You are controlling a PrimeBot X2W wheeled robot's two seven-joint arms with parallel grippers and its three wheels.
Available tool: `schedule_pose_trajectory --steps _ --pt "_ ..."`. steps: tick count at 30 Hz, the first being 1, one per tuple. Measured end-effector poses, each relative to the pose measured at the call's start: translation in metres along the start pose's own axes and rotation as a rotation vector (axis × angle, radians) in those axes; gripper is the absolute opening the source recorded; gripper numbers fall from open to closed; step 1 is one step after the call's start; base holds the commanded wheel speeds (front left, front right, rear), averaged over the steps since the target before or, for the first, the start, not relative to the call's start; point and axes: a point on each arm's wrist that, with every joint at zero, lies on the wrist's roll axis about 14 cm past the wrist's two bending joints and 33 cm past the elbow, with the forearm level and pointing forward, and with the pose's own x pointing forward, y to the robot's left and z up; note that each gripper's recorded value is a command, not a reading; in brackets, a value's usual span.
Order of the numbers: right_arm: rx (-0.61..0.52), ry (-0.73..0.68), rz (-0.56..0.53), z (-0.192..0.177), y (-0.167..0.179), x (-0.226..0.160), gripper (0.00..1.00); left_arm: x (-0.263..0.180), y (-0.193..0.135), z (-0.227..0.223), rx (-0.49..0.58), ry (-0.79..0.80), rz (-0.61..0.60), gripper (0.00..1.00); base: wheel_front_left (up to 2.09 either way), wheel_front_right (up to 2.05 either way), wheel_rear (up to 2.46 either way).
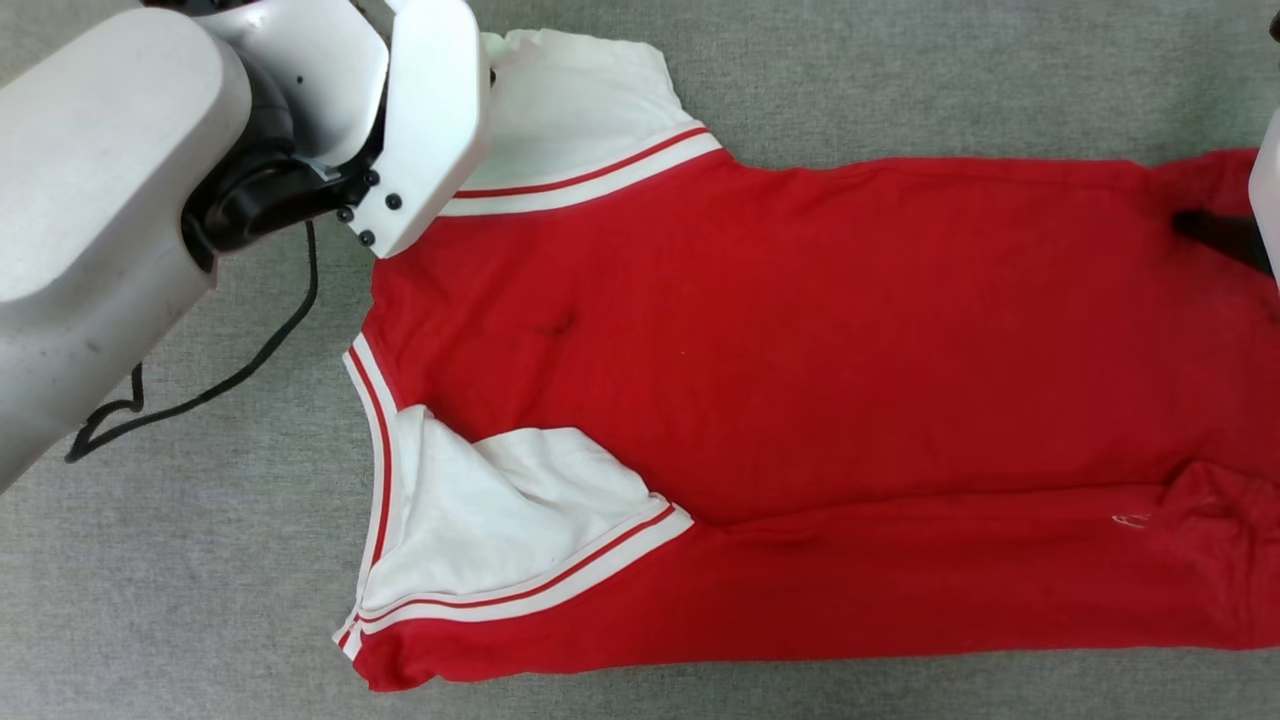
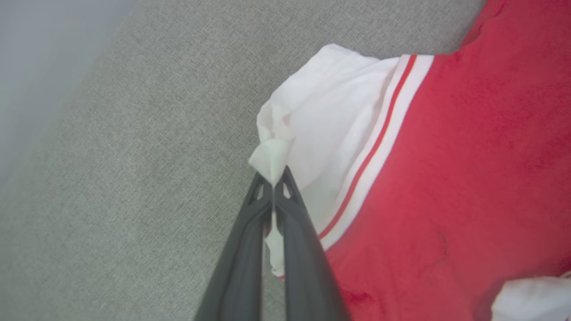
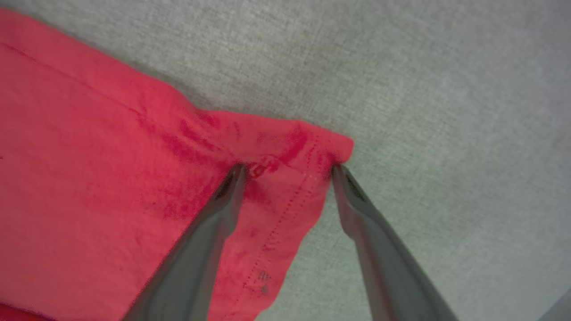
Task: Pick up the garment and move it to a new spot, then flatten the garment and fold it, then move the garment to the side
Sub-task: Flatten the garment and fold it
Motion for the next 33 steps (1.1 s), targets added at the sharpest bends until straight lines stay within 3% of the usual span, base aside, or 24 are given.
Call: schedule_pose_trajectory --steps 5,7,13,20,33 --pt "-0.002 0.016 0.029 -0.004 0.008 0.020 1.00 0.009 0.003 -0.012 -0.013 0.014 -0.008 0.00 0.00 0.00 0.00" --pt "0.009 -0.001 0.043 -0.003 0.010 0.021 0.00 0.009 0.004 -0.012 -0.015 0.010 -0.004 0.00 0.00 0.00 0.00" --pt "-0.002 -0.105 0.029 0.007 0.011 0.006 0.00 -0.006 0.008 -0.006 -0.016 -0.030 0.028 0.00 0.00 0.00 0.00" --pt "-0.035 -0.269 0.003 0.017 0.011 -0.037 0.00 -0.039 -0.002 0.000 -0.003 -0.094 0.051 0.00 0.00 0.00 0.00" --pt "-0.046 -0.386 0.016 -0.034 0.029 -0.082 0.00 -0.087 -0.066 -0.045 -0.011 -0.077 -0.006 0.00 0.00 0.00 0.00"
